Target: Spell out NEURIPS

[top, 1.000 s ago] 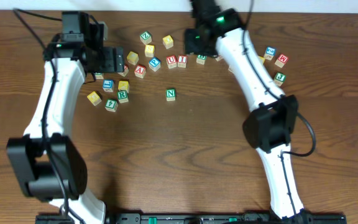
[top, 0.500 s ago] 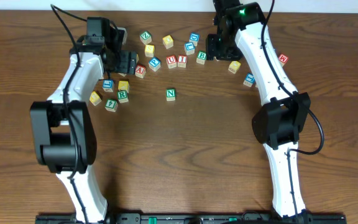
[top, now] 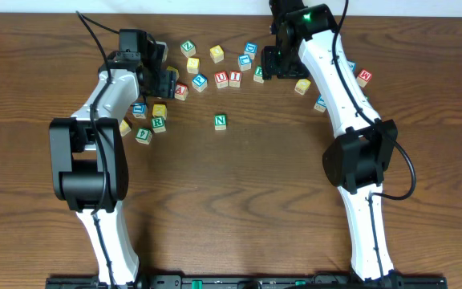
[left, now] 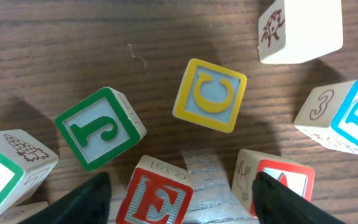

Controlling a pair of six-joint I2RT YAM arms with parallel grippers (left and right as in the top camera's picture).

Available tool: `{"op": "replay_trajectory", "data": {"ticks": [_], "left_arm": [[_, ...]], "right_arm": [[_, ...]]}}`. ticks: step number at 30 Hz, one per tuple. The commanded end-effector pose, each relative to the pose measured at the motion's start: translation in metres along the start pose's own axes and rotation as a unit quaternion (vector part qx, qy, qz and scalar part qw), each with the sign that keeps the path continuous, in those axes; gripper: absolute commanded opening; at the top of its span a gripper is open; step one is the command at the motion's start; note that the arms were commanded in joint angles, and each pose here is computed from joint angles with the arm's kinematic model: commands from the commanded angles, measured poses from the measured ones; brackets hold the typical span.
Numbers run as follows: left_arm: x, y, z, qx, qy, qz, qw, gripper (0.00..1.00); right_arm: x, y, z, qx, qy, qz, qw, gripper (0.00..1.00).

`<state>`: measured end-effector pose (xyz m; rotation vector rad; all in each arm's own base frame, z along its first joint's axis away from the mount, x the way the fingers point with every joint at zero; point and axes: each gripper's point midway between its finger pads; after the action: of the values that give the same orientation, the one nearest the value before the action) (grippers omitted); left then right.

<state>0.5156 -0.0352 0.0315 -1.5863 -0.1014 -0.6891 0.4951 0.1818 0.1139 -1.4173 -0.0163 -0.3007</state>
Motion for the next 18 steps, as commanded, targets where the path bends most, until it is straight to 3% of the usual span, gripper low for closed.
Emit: {"op": "replay_trajectory", "data": {"ticks": [1,5,18], "left_arm": [[-0.003,0.007,0.005,0.006,0.006,0.008,1.0,0.64],[-0.003,0.007,0.005,0.006,0.005,0.007,1.0,0.57],[-0.008,0.006,0.019,0.046,-0.001,0.021,0.999,0.57]], "right_arm": [[0.003,-0.025,0.003,0.004,-0.012,-0.025,1.0,0.63],[0.002,-0.025,0.005,0.005,-0.013,-0.024,1.0,0.64],[0.004,-0.025,0.003,-0.003,-0.014,-0.029,0.999,0.68]]}}
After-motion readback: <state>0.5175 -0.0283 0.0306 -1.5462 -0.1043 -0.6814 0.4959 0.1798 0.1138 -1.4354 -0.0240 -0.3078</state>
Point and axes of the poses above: each gripper's point midway between its finger pads, its own y axis out along the fingers, its own z axis along the line the jaws close on, x = y × z, and after that the axes turned 13 degrees about y, right-handed
